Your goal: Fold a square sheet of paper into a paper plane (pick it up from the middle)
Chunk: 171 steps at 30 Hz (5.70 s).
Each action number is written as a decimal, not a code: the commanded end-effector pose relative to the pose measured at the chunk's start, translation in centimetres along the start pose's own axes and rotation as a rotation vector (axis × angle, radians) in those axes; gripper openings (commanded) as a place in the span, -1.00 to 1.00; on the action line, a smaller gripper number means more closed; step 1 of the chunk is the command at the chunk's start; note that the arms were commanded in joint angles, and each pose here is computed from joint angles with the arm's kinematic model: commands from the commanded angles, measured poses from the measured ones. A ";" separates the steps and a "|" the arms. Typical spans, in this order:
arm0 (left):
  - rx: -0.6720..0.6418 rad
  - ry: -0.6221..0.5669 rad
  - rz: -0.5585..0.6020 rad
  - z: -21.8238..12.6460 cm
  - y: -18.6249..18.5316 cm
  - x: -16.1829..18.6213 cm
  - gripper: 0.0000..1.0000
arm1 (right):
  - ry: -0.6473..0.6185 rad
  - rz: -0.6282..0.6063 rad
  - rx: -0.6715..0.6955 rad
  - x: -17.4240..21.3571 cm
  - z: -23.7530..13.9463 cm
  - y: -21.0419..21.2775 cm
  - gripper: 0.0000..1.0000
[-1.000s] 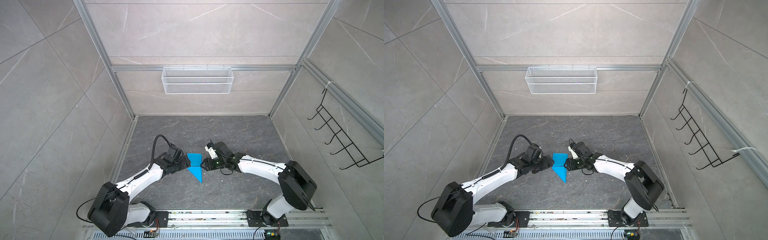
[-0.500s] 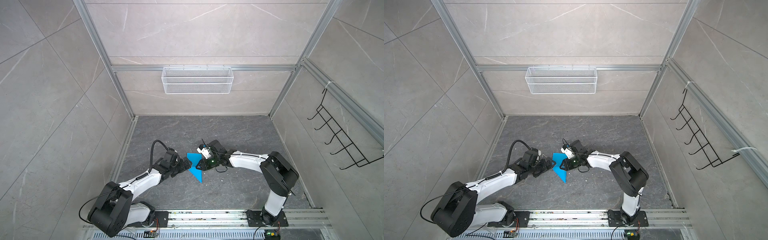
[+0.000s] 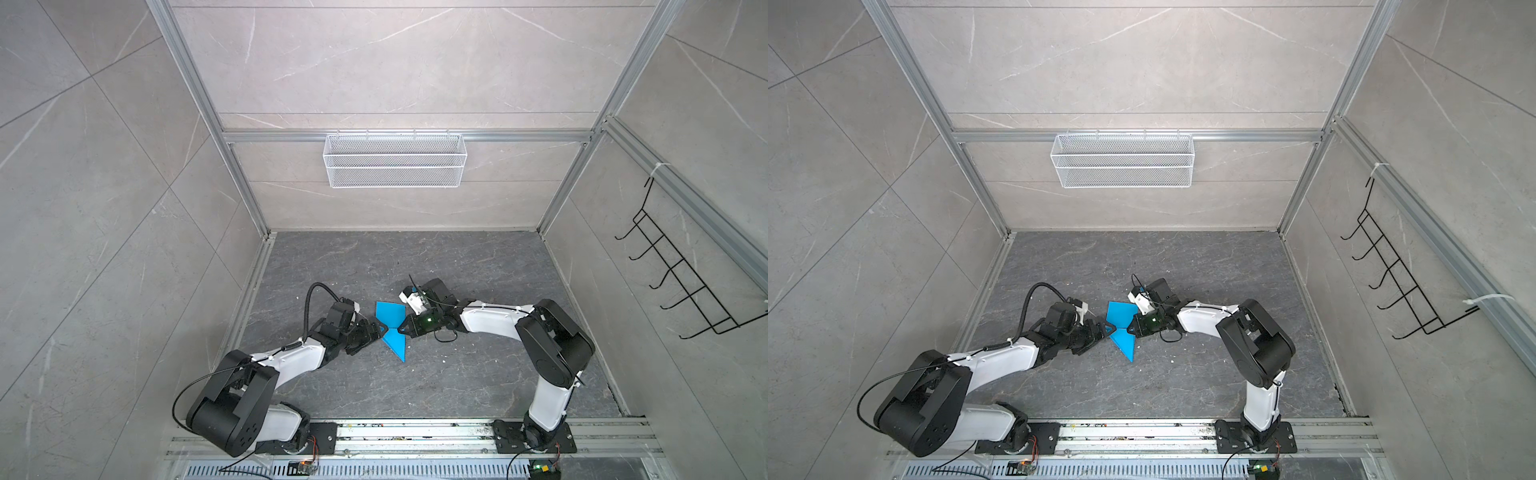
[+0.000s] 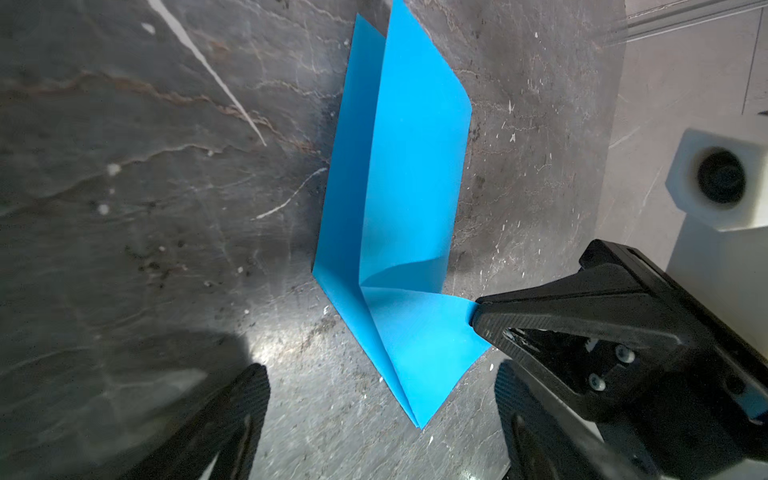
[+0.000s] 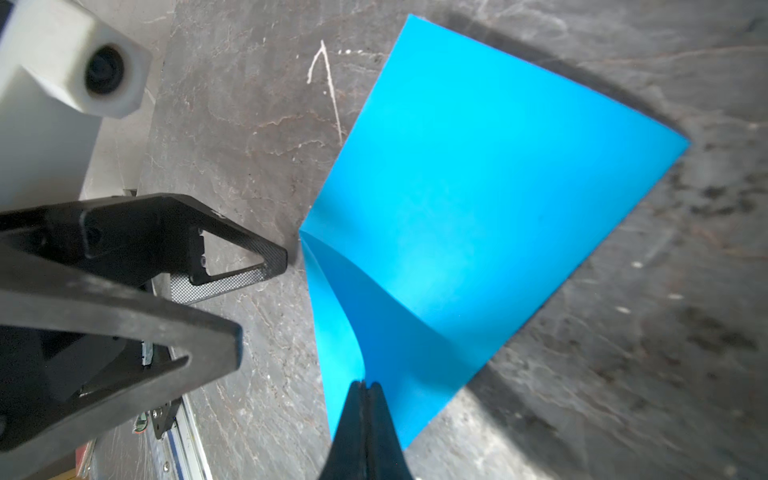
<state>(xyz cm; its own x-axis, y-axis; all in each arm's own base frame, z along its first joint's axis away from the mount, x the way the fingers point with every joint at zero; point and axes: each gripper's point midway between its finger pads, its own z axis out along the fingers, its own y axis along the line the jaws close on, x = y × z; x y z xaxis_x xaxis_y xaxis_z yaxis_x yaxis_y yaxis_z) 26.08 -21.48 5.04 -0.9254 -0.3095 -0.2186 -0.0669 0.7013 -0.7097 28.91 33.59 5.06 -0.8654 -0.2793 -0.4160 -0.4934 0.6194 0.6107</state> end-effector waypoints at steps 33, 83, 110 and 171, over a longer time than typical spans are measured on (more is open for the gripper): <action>0.143 0.074 0.049 3.8 -2.0 -2.1 -0.01 | -0.006 0.066 -0.018 1.0 -0.4 -1.6 -0.53; 0.331 0.171 0.189 4.7 -5.2 -1.8 -0.35 | -0.033 0.120 -0.043 2.2 -1.4 -2.8 -0.84; 0.129 -0.041 0.061 2.8 -3.5 -5.1 -1.00 | -0.195 0.056 0.113 -0.2 -5.8 -2.7 -0.03; -0.295 -0.244 -0.396 -7.1 1.8 -5.8 -0.08 | -0.353 -0.912 0.298 2.6 4.1 4.5 -0.94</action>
<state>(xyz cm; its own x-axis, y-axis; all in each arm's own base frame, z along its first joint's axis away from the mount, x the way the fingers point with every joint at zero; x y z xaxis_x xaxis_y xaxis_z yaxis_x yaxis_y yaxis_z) 29.03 -14.93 8.05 -0.6808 -0.7220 -0.1233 -0.5579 0.6202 -0.5514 25.56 38.54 3.54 -0.0728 -0.5461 -0.8346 -0.8559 0.4637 -0.2288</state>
